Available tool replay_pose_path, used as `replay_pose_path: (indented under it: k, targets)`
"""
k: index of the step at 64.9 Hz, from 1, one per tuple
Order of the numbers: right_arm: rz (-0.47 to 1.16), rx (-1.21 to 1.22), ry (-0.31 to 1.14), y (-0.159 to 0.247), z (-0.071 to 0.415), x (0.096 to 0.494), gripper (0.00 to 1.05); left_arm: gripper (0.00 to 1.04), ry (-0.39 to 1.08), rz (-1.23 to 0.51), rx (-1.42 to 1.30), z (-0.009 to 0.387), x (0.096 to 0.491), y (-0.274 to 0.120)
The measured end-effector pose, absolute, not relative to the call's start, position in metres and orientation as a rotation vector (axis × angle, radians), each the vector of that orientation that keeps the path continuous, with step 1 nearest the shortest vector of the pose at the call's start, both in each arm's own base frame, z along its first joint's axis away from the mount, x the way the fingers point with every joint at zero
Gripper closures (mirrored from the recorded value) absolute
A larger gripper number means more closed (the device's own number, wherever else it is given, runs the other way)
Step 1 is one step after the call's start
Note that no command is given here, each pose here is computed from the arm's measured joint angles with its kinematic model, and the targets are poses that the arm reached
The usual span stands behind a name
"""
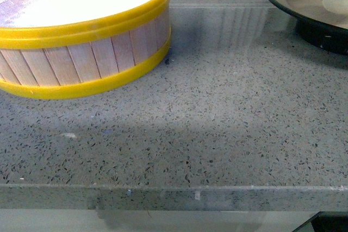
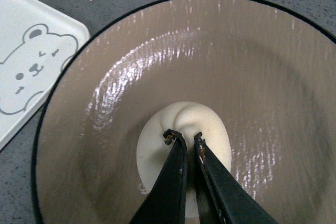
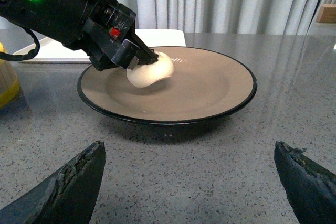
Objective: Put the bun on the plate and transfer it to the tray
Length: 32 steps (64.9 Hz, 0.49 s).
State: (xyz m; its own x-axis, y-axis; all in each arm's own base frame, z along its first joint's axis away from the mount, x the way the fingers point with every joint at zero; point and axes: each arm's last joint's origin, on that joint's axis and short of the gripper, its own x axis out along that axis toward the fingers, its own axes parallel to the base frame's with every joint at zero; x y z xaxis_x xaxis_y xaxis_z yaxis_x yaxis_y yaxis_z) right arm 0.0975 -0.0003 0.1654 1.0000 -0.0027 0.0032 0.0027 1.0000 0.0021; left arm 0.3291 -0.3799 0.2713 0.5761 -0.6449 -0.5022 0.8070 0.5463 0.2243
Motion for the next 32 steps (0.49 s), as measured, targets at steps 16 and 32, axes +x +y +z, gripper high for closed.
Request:
replay_pose_path:
  k: [16,32]
  targets:
    - [-0.003,0.002,-0.003,0.000,0.165,0.098,0.09,0.62,0.390,-0.894,0.450,0.273,0.327,-0.380]
    - [-0.003,0.002,-0.003,0.000,0.165,0.098,0.09,0.18,0.357,-0.893,0.420,0.294,0.329,-0.378]
